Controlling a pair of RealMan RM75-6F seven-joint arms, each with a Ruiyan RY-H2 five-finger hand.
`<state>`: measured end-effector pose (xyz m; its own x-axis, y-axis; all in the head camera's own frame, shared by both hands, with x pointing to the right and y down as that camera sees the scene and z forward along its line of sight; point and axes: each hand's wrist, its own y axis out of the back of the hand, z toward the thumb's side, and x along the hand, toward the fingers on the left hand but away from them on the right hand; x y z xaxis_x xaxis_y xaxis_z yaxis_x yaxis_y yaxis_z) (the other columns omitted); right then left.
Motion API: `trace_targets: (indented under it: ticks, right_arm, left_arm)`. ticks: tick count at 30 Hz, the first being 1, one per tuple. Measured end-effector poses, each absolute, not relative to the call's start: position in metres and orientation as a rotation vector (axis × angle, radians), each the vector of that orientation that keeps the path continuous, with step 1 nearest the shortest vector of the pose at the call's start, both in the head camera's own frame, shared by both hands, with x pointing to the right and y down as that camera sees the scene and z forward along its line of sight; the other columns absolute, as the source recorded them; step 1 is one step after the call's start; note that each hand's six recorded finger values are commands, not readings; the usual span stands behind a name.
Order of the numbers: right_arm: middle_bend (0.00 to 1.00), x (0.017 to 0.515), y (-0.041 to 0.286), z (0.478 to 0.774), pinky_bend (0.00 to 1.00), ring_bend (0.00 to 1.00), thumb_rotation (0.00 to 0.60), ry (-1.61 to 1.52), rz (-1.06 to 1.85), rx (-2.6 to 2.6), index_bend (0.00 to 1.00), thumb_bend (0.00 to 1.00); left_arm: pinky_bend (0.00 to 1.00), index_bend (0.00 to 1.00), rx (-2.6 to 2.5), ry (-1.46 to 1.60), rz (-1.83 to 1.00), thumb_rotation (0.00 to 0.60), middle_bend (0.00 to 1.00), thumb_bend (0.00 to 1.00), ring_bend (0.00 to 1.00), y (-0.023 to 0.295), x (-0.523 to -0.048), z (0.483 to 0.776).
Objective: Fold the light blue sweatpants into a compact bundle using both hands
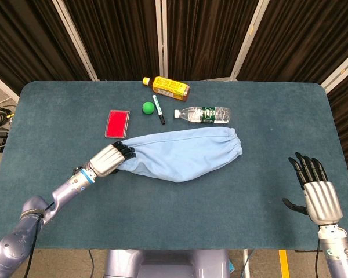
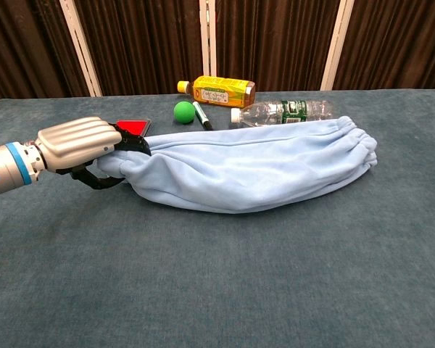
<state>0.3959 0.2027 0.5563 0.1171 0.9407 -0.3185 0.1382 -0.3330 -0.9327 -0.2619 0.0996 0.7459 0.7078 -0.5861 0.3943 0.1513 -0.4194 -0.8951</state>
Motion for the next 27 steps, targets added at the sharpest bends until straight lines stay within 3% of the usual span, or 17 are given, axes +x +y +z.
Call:
trace_targets:
  ticks: [11, 27]
  right_arm:
    - [0.00, 0.391, 0.205, 0.555, 0.00, 0.00, 0.600, -1.067, 1.286, -1.620, 0.00, 0.00]
    - [0.00, 0.385, 0.209, 0.546, 0.00, 0.00, 0.600, -1.073, 1.247, -1.636, 0.00, 0.00]
  left_arm:
    - [0.43, 0.56, -1.792, 0.250, -0.850, 0.600, 0.28, 0.91, 0.32, 0.110, -0.332, 0.717]
    - [0.43, 0.56, -1.765, 0.199, -1.022, 0.600, 0.28, 0.91, 0.32, 0.184, -0.483, 0.643]
